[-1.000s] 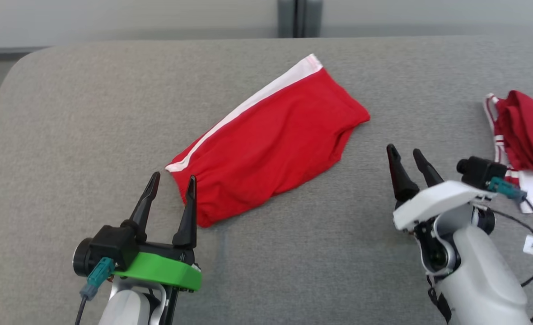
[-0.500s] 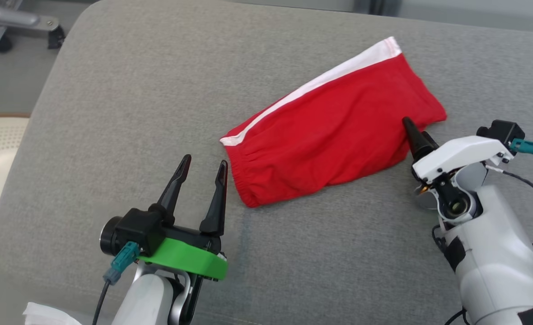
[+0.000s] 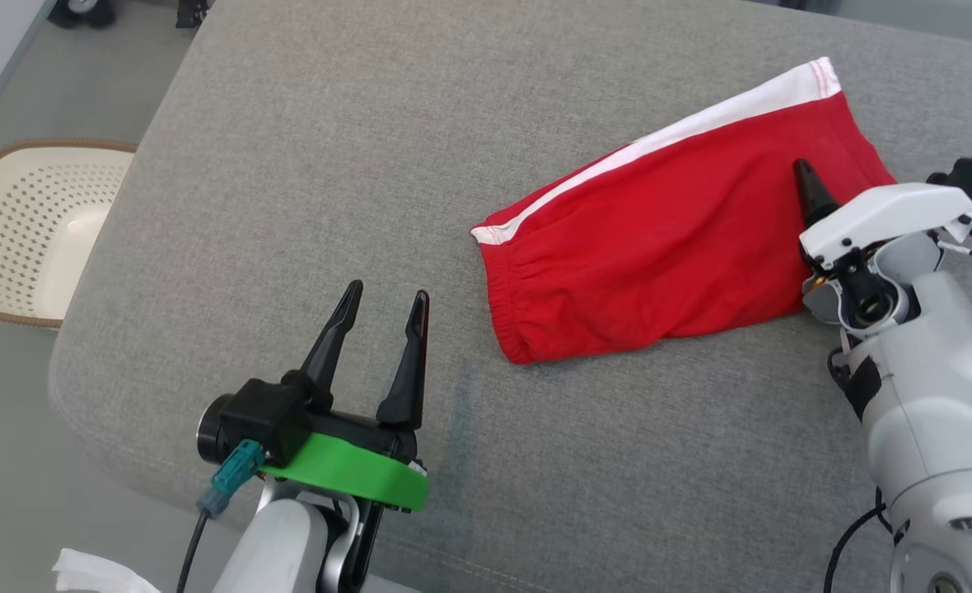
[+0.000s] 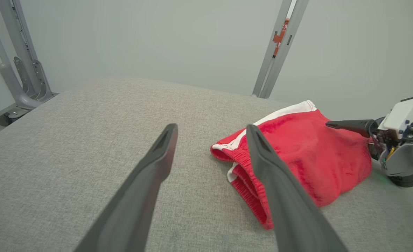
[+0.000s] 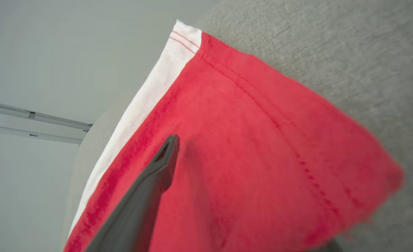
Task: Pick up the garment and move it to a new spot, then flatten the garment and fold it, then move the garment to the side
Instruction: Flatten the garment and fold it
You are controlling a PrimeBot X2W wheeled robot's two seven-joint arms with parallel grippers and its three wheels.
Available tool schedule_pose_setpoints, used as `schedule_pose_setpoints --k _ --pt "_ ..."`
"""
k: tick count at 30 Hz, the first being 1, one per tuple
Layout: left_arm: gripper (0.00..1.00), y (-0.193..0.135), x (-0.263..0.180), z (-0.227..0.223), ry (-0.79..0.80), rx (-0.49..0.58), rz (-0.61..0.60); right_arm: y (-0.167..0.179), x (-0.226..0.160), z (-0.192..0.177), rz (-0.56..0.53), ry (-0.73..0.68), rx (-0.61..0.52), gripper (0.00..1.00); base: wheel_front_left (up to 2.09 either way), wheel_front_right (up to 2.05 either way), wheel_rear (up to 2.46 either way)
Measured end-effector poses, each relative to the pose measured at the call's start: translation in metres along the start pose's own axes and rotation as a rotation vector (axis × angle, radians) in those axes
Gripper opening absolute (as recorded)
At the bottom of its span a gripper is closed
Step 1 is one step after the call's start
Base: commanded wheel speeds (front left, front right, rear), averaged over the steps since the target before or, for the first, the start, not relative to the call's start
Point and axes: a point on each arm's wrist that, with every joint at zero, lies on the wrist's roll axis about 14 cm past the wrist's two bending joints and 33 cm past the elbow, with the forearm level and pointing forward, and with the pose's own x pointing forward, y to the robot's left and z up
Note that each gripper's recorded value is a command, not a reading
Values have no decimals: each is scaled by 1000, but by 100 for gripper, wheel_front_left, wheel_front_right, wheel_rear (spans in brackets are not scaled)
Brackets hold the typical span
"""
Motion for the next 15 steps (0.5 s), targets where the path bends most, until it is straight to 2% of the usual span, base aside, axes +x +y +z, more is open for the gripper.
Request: schedule_pose_setpoints --k 2,4,5,15 --pt "100 3 0 -1 3 0 12 3 6 -1 0 5 -4 100 0 0 0" --pt "100 5 0 -2 8 1 19 4 11 0 -2 4 -4 24 0 0 0" --pt "100 6 0 -3 10 1 22 4 13 1 -3 -4 -8 0 0 0 0" --pt "100 4 3 -7 22 -3 14 6 9 17 -11 -101 -21 0 0 0 0"
